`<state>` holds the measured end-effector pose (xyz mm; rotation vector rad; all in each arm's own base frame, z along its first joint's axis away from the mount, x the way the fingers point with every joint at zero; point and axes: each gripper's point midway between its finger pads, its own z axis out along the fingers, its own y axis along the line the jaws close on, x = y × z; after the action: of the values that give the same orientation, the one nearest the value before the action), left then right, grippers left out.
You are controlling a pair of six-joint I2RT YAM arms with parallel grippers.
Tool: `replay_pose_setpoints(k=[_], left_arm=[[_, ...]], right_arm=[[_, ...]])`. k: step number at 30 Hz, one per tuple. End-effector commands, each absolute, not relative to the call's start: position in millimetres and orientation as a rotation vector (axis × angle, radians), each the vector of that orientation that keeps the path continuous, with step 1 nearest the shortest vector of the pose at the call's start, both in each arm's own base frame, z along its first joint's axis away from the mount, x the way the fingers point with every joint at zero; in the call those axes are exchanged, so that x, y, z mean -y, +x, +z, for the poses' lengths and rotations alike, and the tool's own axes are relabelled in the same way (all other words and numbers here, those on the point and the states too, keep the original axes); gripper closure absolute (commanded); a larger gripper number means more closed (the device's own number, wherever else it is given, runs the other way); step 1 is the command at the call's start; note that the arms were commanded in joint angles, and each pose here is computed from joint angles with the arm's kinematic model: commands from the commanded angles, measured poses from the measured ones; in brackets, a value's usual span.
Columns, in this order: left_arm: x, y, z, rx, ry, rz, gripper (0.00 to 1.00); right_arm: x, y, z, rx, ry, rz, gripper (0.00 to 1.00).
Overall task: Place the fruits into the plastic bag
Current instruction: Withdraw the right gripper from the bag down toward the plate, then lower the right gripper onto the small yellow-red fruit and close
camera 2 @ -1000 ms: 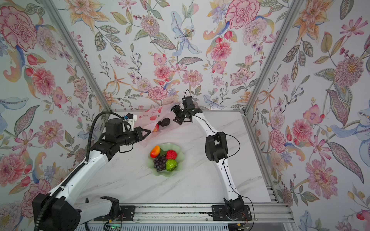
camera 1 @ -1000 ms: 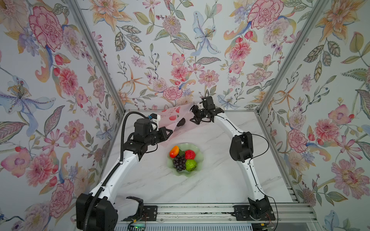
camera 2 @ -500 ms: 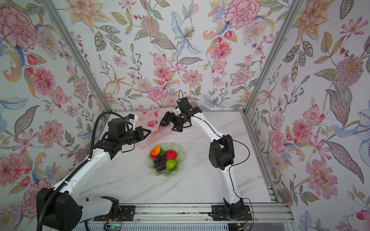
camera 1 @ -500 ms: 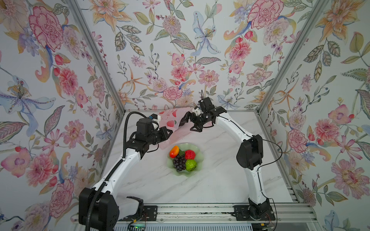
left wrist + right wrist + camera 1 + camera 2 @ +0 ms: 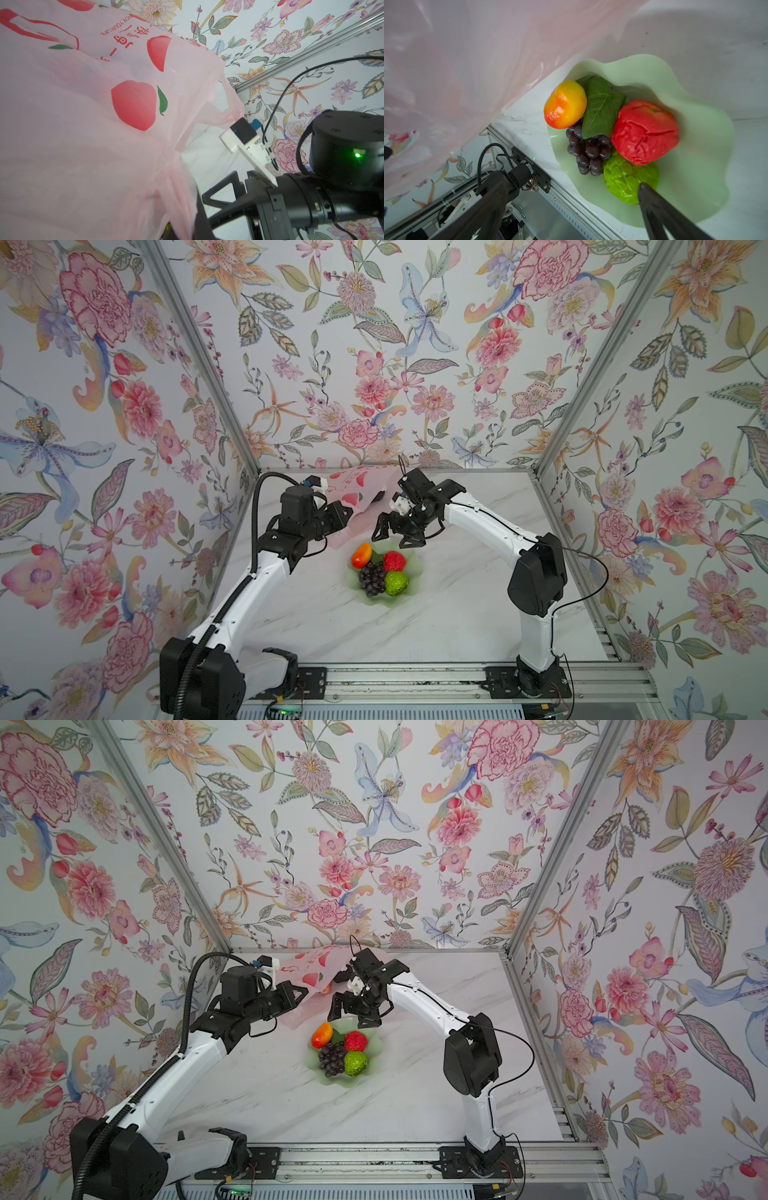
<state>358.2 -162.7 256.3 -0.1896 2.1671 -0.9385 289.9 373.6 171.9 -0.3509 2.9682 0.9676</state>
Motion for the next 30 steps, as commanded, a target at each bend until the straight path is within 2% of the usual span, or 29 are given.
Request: replay_pose_setpoints(k=[1, 5, 12, 21, 30], left_arm=[[157.8, 358.6, 261.0, -2.154, -0.214, -0.914, 1.00], [156.0, 361.5, 262.3, -2.149, -0.225, -0.905, 1.00], [151.1, 364.3, 263.4, -2.148, -0.246, -0.888, 1.00], [142.5, 364.3, 260.1, -2.166, -0.269, -0.835, 1.00], [138.7, 363.7, 258.6, -2.175, -0.270, -0.815, 1.00]], right_arm=[[-374.1, 269.2, 168.8, -2.962, -0.485, 0.851, 0.01], [-395.1, 263.8, 159.8, -2.934, -0.585, 0.783, 0.01], [-424.8, 283.7, 136.4, -2.878, -0.640, 0.644, 0.00], [-428.9, 309.8, 112.7, -2.860, -0.608, 0.520, 0.07], [-439.8, 327.1, 96.6, -2.862, -0.575, 0.522, 0.12]])
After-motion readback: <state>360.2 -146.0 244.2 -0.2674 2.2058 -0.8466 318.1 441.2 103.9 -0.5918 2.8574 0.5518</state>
